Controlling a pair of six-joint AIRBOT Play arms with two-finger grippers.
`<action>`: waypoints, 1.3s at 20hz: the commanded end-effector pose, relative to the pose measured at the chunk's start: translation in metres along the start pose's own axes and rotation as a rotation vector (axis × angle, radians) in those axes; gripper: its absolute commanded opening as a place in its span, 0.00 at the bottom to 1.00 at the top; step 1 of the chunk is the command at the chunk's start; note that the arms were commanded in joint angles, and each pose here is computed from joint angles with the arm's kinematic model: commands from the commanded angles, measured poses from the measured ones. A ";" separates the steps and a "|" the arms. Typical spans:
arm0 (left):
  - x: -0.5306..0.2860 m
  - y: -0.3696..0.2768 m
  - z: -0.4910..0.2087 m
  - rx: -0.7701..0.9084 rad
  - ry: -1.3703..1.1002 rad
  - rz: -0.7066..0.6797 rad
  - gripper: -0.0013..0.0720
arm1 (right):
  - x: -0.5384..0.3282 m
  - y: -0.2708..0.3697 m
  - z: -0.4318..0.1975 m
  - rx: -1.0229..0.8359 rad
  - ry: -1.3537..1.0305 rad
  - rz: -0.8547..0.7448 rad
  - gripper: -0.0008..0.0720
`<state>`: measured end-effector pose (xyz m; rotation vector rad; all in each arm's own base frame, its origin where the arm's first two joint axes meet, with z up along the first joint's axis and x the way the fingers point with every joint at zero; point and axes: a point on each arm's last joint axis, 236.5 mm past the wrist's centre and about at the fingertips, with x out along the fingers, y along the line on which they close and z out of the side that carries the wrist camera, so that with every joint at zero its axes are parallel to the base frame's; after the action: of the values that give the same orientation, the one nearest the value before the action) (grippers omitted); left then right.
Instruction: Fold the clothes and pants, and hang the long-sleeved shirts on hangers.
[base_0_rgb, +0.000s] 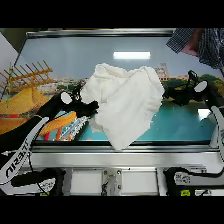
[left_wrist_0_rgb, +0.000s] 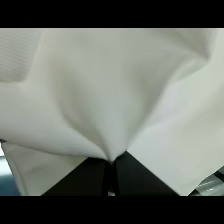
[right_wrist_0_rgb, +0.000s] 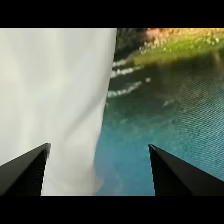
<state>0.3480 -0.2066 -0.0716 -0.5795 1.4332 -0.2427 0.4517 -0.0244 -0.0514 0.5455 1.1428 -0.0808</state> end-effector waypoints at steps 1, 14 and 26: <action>-0.014 0.019 0.009 -0.005 -0.007 0.037 0.04 | 0.043 -0.003 0.023 0.068 0.009 0.015 0.94; -0.078 -0.005 0.144 0.053 -0.249 0.016 0.04 | -0.003 0.017 -0.045 -0.166 0.132 -0.014 0.04; -0.066 -0.048 0.161 0.231 -0.180 0.091 0.61 | -0.091 0.017 -0.173 -0.405 0.062 -0.024 0.75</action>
<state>0.5070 -0.1811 -0.0009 -0.4199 1.2489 -0.2823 0.2719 0.0552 -0.0389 0.2952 1.2551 0.1043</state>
